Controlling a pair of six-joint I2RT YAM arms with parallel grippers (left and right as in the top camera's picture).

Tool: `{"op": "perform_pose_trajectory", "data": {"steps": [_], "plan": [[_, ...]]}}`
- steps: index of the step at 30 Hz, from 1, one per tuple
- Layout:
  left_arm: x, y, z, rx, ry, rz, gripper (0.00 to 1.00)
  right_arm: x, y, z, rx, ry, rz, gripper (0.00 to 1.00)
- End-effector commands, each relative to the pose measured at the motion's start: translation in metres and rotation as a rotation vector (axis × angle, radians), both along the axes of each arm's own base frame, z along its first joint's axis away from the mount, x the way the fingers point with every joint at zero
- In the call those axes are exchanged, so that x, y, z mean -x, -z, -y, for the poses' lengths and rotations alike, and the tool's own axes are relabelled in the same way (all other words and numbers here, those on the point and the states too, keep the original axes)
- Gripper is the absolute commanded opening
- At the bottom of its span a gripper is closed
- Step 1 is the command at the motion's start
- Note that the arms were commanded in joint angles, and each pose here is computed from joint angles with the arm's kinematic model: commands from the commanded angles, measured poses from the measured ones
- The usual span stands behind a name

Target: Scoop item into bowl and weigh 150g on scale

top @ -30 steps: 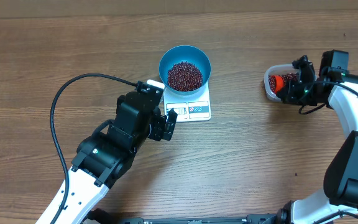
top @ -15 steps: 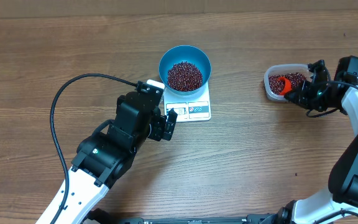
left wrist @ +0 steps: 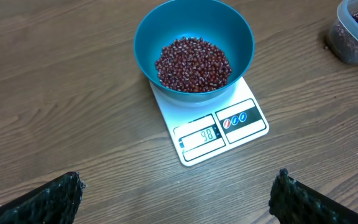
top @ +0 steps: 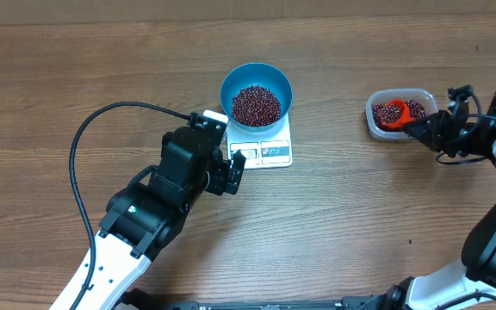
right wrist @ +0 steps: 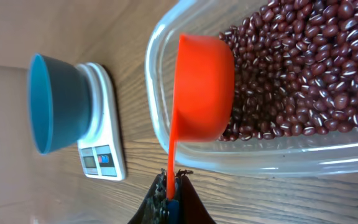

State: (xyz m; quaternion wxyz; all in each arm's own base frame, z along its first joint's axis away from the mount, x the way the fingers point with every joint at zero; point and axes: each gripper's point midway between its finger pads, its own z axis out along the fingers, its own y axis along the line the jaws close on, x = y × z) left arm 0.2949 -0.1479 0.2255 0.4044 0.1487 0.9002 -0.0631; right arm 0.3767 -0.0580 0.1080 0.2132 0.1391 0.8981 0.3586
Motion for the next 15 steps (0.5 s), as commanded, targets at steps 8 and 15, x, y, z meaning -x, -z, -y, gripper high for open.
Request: {"op": "perform_pose_trajectory", "data": {"steps": [8, 15], "plan": [[-0.001, 0.002, 0.000, -0.008, -0.006, 0.000, 0.99, -0.001, -0.033, -0.012, -0.227, -0.017, 0.111, 0.04], [-0.001, 0.002, 0.000, -0.008, -0.006, 0.001, 0.99, 0.000, -0.067, -0.031, -0.428, -0.066, 0.197, 0.04]]}}
